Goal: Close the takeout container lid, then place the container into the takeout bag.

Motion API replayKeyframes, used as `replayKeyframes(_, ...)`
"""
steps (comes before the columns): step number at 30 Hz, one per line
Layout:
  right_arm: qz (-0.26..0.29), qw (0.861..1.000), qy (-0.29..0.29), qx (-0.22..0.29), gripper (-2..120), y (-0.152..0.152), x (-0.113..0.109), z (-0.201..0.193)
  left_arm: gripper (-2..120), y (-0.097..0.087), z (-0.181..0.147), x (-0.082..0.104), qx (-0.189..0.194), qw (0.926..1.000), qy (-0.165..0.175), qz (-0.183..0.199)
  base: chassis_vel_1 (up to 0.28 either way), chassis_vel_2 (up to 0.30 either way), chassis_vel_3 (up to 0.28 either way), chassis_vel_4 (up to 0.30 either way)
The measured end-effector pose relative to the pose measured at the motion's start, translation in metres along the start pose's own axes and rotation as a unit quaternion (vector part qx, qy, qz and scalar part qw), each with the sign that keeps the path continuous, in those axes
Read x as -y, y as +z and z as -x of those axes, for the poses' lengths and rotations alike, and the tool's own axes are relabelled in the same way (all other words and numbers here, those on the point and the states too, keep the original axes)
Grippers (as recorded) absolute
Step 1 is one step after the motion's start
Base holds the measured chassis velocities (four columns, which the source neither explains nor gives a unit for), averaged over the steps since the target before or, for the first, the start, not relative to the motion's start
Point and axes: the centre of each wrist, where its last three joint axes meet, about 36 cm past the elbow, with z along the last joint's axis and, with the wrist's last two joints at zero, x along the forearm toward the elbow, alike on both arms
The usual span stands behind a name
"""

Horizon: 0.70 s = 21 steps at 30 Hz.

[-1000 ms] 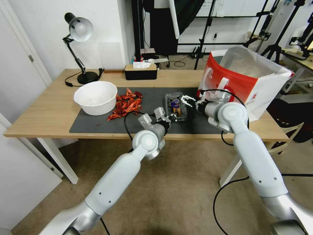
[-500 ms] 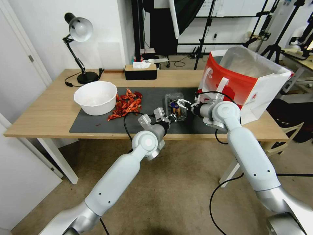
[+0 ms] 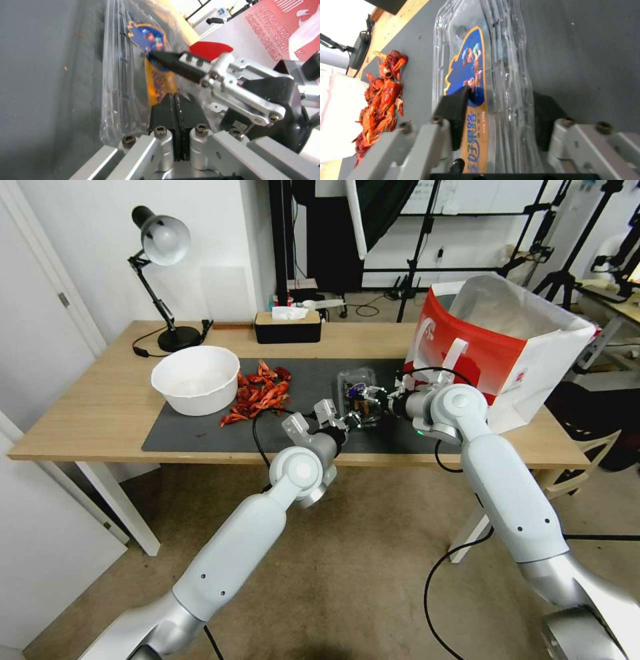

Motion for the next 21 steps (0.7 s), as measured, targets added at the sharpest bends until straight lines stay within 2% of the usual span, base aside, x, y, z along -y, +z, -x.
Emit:
replayKeyframes(1,0.000,1.000,0.000,0.000,39,0.000,0.000,0.000,0,0.000,0.000,0.000,0.000,1.0000,0.000,0.000,0.000,0.000,0.000,0.000)
replayKeyframes(4,0.003,1.000,0.001,-0.001,24,0.001,0.001,0.001,0,-0.002,-0.002,-0.001,0.002,1.0000,-0.001,-0.001,0.000,0.000,0.000,0.000)
replayKeyframes(8,0.007,1.000,0.000,-0.001,14,0.001,0.003,0.001,0,-0.003,-0.003,-0.002,0.004,1.0000,-0.001,-0.002,0.000,0.000,0.000,0.000)
replayKeyframes(10,0.010,1.000,-0.003,0.000,2,0.001,0.004,0.000,0,-0.004,-0.008,-0.002,0.008,1.0000,0.002,-0.003,0.000,0.000,0.000,0.000)
replayKeyframes(17,0.015,1.000,-0.017,0.004,0,0.001,0.006,-0.003,0,-0.009,-0.025,-0.008,0.022,0.9997,0.006,-0.001,0.000,0.000,0.000,0.000)
replayKeyframes(20,0.013,0.999,-0.032,0.008,0,0.002,0.006,-0.007,0,-0.015,-0.048,-0.015,0.046,0.9989,0.011,0.007,0.000,0.000,0.000,0.000)
replayKeyframes(21,0.011,0.999,-0.038,0.010,0,0.002,0.006,-0.008,0,-0.015,-0.058,-0.017,0.060,0.9979,0.013,0.020,0.000,0.000,0.000,0.000)
